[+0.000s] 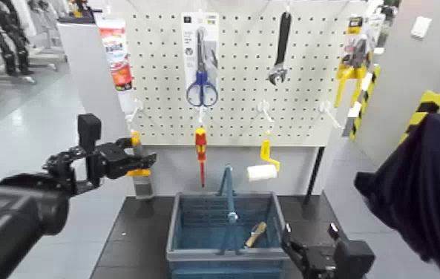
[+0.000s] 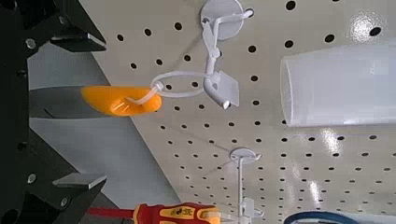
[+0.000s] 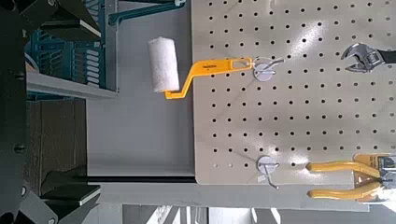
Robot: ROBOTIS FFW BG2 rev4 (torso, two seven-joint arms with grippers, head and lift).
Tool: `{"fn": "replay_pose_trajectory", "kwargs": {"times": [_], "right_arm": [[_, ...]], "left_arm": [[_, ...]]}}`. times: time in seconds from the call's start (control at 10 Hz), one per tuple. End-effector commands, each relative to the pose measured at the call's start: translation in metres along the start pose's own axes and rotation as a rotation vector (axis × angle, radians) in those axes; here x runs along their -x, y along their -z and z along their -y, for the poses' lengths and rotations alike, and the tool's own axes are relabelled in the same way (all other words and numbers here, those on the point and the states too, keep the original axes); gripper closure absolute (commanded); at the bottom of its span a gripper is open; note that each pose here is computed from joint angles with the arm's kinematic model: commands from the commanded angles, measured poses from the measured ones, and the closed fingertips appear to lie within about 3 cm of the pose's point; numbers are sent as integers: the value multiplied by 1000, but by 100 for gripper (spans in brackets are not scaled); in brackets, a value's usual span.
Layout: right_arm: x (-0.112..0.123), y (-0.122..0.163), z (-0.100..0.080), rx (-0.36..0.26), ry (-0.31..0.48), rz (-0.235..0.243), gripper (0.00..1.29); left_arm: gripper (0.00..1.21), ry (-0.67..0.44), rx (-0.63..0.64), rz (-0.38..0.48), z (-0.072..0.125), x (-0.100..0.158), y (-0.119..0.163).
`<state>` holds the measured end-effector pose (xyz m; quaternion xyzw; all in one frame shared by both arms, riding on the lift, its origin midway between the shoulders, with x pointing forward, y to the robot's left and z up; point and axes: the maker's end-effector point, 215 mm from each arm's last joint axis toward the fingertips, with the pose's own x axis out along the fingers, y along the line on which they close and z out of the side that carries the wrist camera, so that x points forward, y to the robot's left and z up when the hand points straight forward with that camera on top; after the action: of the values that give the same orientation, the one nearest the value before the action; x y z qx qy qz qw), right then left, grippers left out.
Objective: Put the yellow paint brush into the crate.
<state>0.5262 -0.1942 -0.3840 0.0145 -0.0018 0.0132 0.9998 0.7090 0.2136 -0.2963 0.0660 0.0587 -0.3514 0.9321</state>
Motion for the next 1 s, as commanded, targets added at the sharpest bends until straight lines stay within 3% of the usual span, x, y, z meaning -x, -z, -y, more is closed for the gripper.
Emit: {"fn": "replay_pose_trajectory", "kwargs": {"times": [0.1, 0.4, 1.0], "right_arm": [[1, 1, 1, -1, 2, -1, 15], [1, 1, 2, 0, 3, -3, 15], [3, 4, 4, 2, 6, -7, 15]], "left_arm": [[81, -2, 13, 0, 0, 0, 1], [116, -16, 27, 15, -3, 3, 1], [117, -2, 21, 55, 7, 1, -12]]}}
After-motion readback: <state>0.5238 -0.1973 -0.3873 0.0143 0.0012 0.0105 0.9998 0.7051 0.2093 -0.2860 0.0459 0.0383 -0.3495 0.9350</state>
